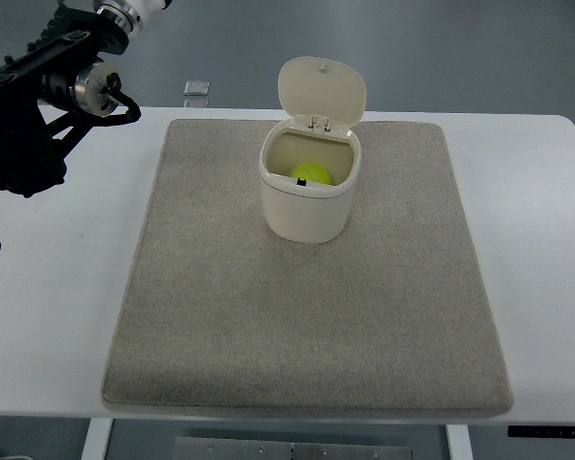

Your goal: Put tennis ball into box with left hand

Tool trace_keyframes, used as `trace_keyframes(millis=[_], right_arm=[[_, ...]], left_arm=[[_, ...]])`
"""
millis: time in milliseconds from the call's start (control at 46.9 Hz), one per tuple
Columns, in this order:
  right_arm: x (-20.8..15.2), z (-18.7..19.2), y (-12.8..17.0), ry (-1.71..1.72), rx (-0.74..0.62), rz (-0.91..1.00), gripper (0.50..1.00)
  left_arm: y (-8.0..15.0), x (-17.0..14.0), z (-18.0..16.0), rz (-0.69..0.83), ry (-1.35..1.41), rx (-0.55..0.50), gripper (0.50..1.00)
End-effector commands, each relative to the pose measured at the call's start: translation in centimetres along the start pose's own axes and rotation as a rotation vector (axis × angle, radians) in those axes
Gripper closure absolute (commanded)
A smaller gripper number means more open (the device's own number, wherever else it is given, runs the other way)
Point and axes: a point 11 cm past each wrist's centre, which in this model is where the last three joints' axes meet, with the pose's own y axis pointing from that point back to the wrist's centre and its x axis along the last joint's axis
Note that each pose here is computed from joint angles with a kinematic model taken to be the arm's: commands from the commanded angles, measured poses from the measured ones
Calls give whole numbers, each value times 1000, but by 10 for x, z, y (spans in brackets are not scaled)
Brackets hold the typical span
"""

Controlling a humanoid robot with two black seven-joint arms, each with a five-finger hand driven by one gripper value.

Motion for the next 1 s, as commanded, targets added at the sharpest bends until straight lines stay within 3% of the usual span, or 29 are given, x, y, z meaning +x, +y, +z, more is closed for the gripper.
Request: trace_keyframes(millis=[0,128,299,725,981], right_arm=[[0,0,0,0,0,0,599],[0,0,0,0,0,0,599],[0,0,0,0,0,0,599],[0,0,0,0,0,0,599],[0,0,0,0,0,0,599]], left_arm=[[5,30,-7,89,110,-6,639],[19,78,-12,216,228,-41,639],[33,95,-28,260,289,-38,639],[63,79,-105,337,337,88,634],[86,97,-124,436,403,90,630]])
